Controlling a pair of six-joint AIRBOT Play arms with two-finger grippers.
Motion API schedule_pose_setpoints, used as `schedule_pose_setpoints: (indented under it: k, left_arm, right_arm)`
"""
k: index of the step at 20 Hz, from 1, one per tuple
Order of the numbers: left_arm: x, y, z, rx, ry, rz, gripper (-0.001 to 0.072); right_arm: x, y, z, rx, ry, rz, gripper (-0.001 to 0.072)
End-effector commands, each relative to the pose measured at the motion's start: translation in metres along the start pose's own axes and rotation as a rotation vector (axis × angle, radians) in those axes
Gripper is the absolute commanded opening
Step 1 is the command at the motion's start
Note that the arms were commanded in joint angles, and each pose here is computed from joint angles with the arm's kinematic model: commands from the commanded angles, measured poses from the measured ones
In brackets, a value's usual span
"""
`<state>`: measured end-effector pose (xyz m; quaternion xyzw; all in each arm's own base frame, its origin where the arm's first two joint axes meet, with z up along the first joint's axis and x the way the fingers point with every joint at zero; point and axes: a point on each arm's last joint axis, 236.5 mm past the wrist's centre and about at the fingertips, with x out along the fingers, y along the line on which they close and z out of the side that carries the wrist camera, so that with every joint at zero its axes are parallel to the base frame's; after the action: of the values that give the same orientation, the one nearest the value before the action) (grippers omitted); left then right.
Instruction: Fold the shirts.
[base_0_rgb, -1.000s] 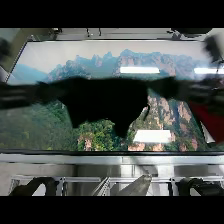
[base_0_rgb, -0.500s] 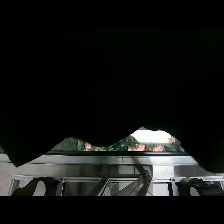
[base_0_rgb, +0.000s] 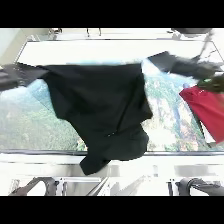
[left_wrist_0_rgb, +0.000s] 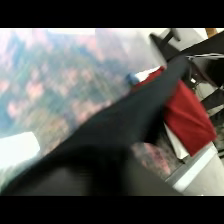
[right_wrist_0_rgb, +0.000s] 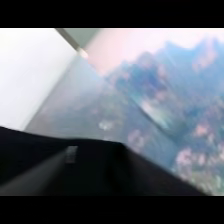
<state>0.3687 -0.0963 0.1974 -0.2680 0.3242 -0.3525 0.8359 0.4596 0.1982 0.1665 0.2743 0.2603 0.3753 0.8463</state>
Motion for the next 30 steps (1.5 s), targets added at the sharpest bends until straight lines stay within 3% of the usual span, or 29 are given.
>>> schedule_pose_setpoints:
  k: [1,2,3,8,13,15,16,17,25,26,27,28,29,30]
  left_arm:
    - [0.046,0.103,-0.036,-0.179,0.103,0.038,0.0552]
    - [0.048,0.115,-0.038,-0.211,0.129,0.021,0.072]
    - [0.046,0.126,-0.038,-0.225,0.161,0.008,0.072]
    - [0.02,0.166,-0.073,-0.261,0.431,0.168,0.072]
    - [0.038,0.161,-0.152,-0.347,0.611,0.16,0.072]
    - [0.041,0.173,-0.185,-0.347,0.679,0.221,0.072]
    - [0.04,0.18,-0.196,-0.338,0.702,0.256,0.072]
    - [0.042,0.185,-0.2,-0.341,0.701,0.277,0.072]
    - [0.046,0.199,-0.195,-0.323,0.657,0.324,0.0704]
    - [0.046,0.2,-0.194,-0.321,0.651,0.328,0.0703]
    - [0.047,0.201,-0.193,-0.32,0.646,0.33,0.0702]
    - [0.047,0.202,-0.193,-0.318,0.642,0.334,0.0598]
    - [0.048,0.203,-0.192,-0.314,0.638,0.338,0.041]
    - [0.048,0.205,-0.191,-0.313,0.632,0.343,0.0286]
  right_arm:
    - [0.055,-0.092,-0.058,0.242,0.069,-0.006,0.0542]
    - [0.053,-0.096,-0.061,0.262,0.076,0.022,0.042]
    - [0.046,-0.096,-0.061,0.262,0.089,0.046,0.0302]
    - [-0.032,-0.077,-0.061,0.239,0.241,0.101,0.0297]
    - [-0.094,-0.083,-0.158,0.299,0.542,-0.132,0.0297]
    - [-0.108,-0.075,-0.208,0.377,0.573,-0.159,0.0341]
    - [-0.111,-0.072,-0.23,0.415,0.566,-0.173,0.0512]
    - [-0.111,-0.071,-0.249,0.44,0.561,-0.192,0.0623]
    - [-0.074,-0.064,-0.344,0.345,0.712,-0.276,0.0614]
    - [-0.07,-0.064,-0.346,0.347,0.71,-0.279,0.0561]
    - [-0.066,-0.064,-0.347,0.356,0.704,-0.277,0.041]
    - [-0.064,-0.065,-0.345,0.367,0.69,-0.28,0.0289]
    - [-0.061,-0.066,-0.342,0.376,0.671,-0.284,0.0214]
    - [-0.059,-0.066,-0.34,0.38,0.66,-0.282,0.0129]
